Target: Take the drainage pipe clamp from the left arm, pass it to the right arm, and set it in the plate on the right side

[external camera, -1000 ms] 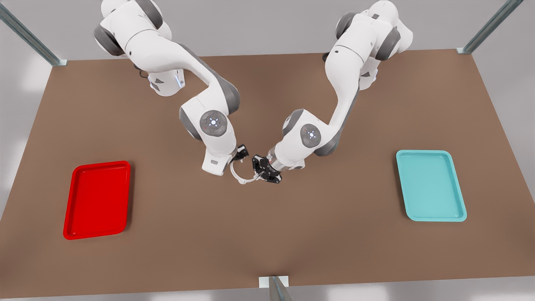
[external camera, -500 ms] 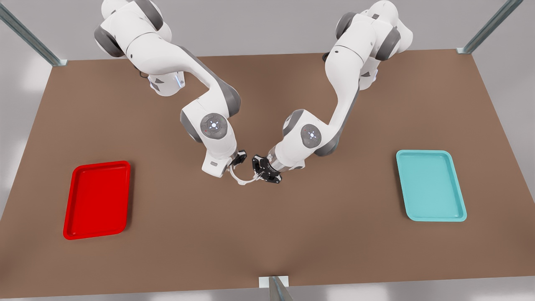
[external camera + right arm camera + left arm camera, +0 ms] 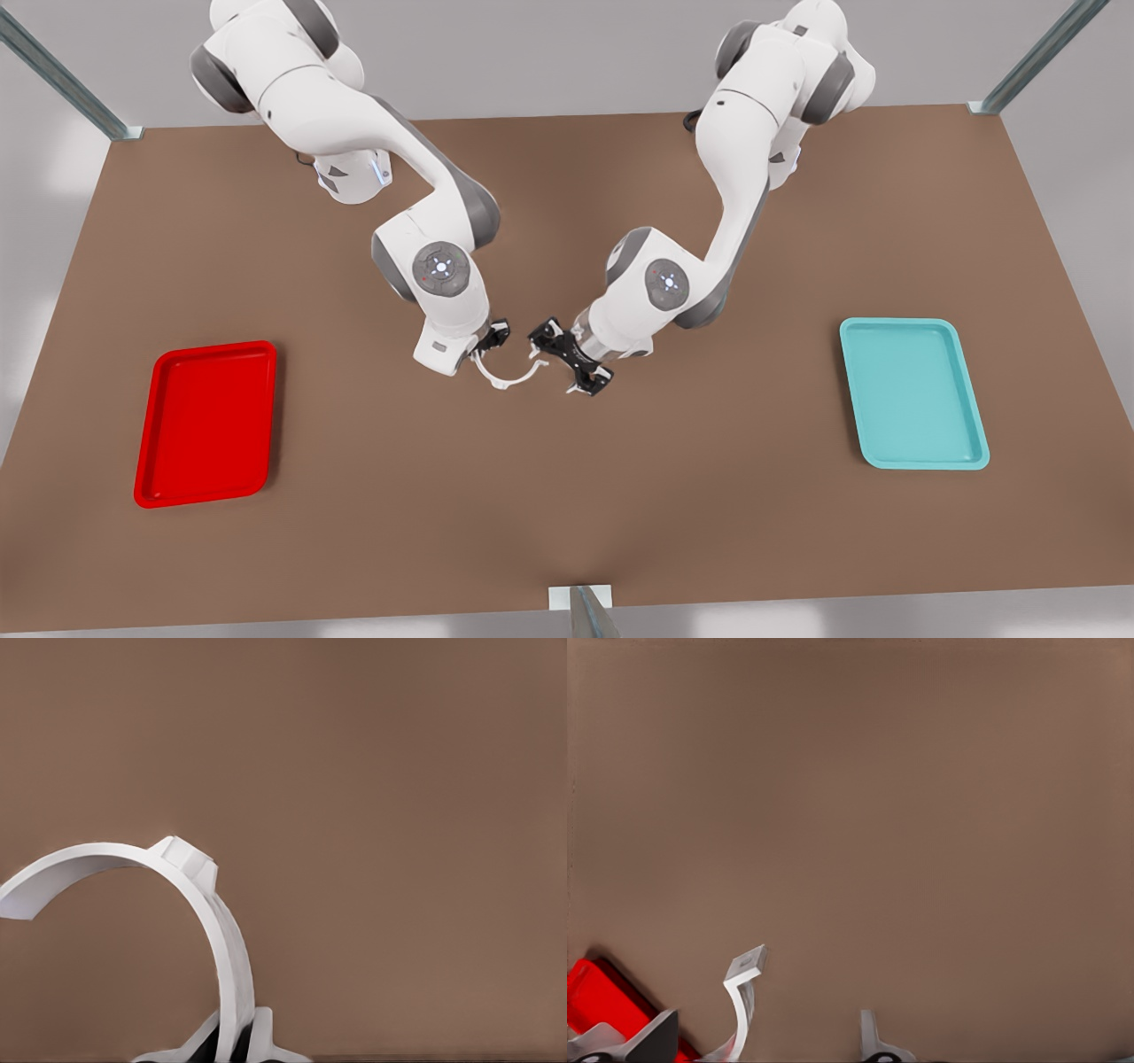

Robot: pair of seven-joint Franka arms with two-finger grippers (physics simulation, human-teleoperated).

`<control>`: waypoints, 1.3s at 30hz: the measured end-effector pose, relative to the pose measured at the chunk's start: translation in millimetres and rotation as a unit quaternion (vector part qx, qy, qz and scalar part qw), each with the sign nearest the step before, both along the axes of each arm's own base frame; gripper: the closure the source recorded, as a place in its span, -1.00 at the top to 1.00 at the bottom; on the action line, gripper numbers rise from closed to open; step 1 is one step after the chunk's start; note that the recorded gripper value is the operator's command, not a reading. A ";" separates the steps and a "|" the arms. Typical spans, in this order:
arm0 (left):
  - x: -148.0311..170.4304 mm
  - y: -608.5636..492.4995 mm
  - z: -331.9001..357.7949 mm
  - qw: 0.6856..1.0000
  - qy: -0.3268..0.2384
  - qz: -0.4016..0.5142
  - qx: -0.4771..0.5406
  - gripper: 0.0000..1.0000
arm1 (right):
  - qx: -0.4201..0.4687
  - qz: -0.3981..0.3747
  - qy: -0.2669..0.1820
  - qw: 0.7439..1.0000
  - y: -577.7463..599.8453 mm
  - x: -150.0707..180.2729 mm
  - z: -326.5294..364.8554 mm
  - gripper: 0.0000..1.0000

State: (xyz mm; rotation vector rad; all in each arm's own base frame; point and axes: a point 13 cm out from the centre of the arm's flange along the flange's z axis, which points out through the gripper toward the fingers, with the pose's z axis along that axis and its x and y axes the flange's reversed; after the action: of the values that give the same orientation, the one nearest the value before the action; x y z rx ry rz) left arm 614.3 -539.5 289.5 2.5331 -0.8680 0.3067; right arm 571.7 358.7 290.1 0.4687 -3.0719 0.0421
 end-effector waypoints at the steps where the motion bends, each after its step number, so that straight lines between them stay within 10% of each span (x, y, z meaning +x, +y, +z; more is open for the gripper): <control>1: 5.0 12.9 4.4 1.000 0.007 0.003 0.002 1.00 | -0.003 -0.003 0.003 1.000 -7.1 -2.4 -1.9 -0.57; 11: 59.2 331.6 75.0 0.952 -0.043 -0.244 0.178 1.00 | 0.021 -0.107 0.050 0.993 -216.1 22.5 -28.6 -0.57; 21: -9.0 464.4 167.1 0.744 -0.112 -0.621 0.220 1.00 | 0.063 -0.177 0.066 0.980 -467.7 36.6 -105.3 -0.55; 31: -18.7 472.6 156.7 0.565 -0.131 -0.799 0.159 1.00 | 0.091 -0.169 0.059 0.980 -635.6 3.7 -150.0 -0.52; 32: -19.1 471.6 156.3 0.550 -0.134 -0.810 0.154 1.00 | 0.094 -0.160 0.058 0.981 -643.2 4.9 -157.7 0.07; 33: -19.6 470.6 156.0 0.535 -0.136 -0.820 0.149 1.00 | 0.097 -0.150 0.058 0.982 -646.6 5.3 -163.3 0.24; 39: -19.0 469.8 151.6 0.462 -0.148 -0.865 0.125 1.00 | 0.097 -0.072 0.047 0.992 -640.8 20.2 -155.4 0.33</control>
State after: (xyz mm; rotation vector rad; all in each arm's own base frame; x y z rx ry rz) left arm 595.3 -69.7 441.1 0.4998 -3.0230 -0.1333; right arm 591.9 -282.1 134.7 0.2444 -3.0206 -0.2753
